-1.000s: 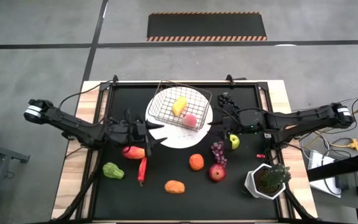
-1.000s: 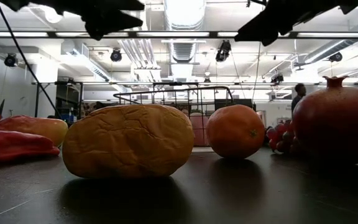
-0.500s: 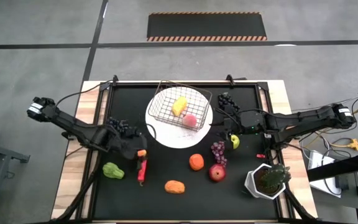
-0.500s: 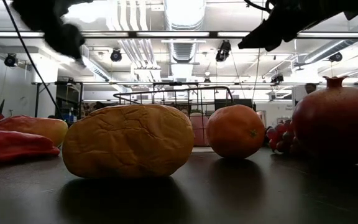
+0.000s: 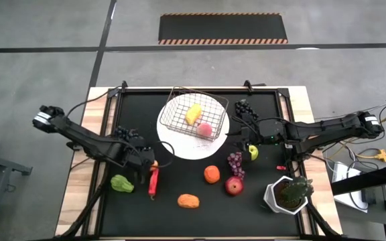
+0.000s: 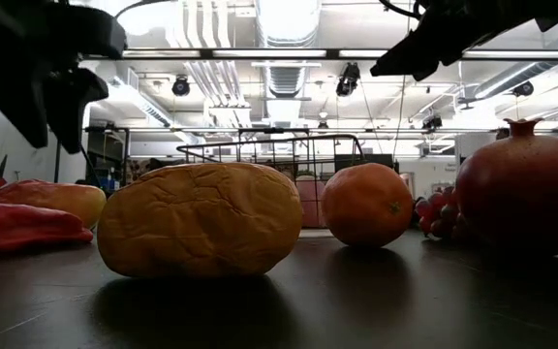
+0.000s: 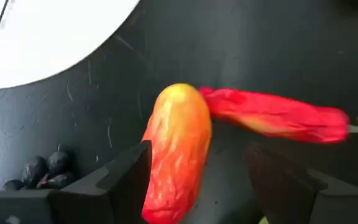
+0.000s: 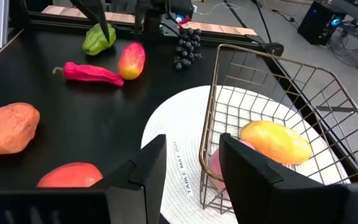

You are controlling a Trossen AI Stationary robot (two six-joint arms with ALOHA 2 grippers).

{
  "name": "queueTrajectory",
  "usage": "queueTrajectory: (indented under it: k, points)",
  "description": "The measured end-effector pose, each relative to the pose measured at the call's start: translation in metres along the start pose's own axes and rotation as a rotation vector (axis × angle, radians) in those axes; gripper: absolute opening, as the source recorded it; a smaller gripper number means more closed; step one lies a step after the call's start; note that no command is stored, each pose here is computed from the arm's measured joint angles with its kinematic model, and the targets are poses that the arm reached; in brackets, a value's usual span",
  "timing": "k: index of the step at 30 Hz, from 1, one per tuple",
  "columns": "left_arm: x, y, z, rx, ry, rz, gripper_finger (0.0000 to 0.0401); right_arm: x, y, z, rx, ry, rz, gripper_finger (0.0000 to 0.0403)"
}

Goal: Build produce basket
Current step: Put the red mango into the silver basket

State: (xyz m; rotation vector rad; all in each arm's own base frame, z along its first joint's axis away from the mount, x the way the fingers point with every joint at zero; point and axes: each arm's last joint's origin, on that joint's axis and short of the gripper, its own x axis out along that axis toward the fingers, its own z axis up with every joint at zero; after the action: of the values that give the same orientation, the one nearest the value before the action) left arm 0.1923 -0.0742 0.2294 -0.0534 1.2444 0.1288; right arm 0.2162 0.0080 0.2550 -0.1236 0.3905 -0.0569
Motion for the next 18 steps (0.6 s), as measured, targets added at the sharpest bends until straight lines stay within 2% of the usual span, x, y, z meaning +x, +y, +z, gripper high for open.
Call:
queueTrajectory:
  k: [11, 18]
  points:
    - [0.032, -0.006, -0.001, 0.042, 0.183, 0.109, 0.0238, 0.000, 0.000, 0.000, 0.013, 0.003, 0.002, 0.0134]
    - [0.052, -0.009, -0.001, 0.123, 0.283, 0.170, 0.0238, 0.000, 0.000, 0.000, 0.009, 0.003, 0.002, 0.0134]
